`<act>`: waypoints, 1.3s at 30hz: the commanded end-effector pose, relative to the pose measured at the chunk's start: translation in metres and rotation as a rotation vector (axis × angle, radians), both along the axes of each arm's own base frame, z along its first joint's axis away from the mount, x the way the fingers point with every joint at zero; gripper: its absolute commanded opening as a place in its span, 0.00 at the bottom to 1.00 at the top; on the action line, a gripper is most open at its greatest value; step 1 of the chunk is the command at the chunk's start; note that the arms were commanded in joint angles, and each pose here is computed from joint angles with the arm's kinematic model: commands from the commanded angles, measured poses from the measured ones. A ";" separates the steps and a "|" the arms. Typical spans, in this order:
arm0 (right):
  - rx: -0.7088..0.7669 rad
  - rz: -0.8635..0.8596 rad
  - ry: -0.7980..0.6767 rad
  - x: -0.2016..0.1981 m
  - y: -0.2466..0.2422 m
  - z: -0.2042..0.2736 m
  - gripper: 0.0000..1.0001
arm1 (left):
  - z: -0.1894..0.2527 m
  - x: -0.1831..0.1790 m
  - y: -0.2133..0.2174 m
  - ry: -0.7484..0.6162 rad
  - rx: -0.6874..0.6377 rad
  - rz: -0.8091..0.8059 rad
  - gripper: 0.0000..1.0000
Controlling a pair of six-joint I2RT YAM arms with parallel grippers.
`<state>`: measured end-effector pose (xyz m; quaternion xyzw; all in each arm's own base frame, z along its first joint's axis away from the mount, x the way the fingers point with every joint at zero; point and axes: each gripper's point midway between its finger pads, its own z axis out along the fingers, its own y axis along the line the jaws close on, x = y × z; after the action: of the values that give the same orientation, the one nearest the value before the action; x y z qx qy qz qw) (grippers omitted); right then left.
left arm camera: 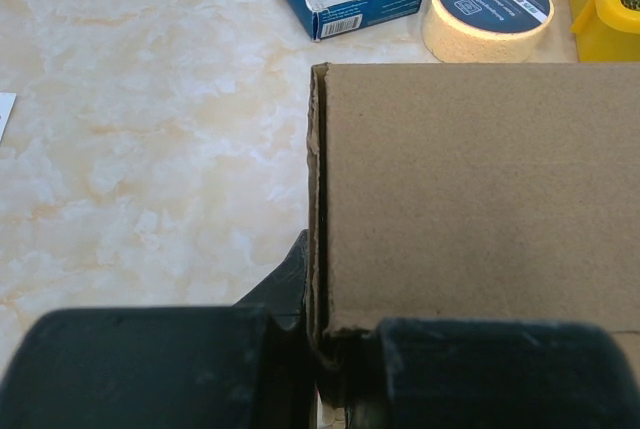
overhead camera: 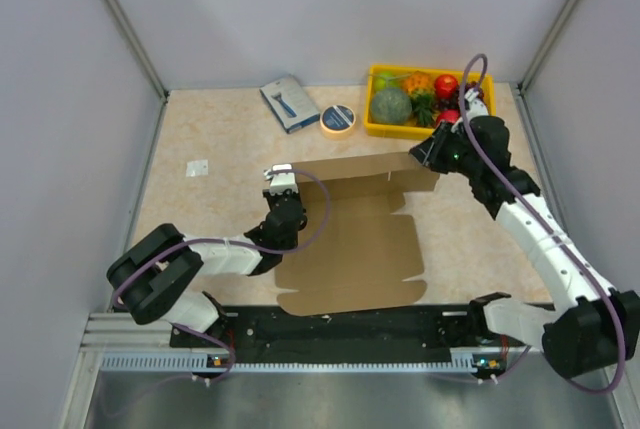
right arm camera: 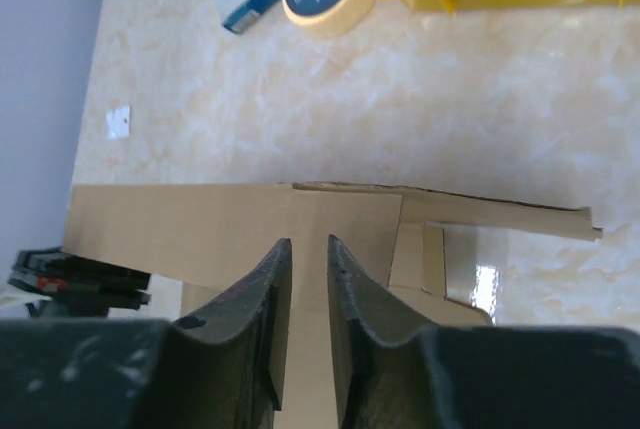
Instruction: Fold the paper box
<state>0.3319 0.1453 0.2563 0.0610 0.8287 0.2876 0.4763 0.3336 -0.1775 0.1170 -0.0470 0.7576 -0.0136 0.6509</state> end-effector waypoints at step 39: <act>-0.244 0.307 -0.349 0.016 -0.047 -0.079 0.57 | -0.022 -0.021 0.005 0.067 0.025 -0.104 0.00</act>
<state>0.3370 0.0804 0.1377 -0.0846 0.8346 0.2330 0.4919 0.3217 -0.1755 0.1166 -0.0303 0.7589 -0.0439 0.6490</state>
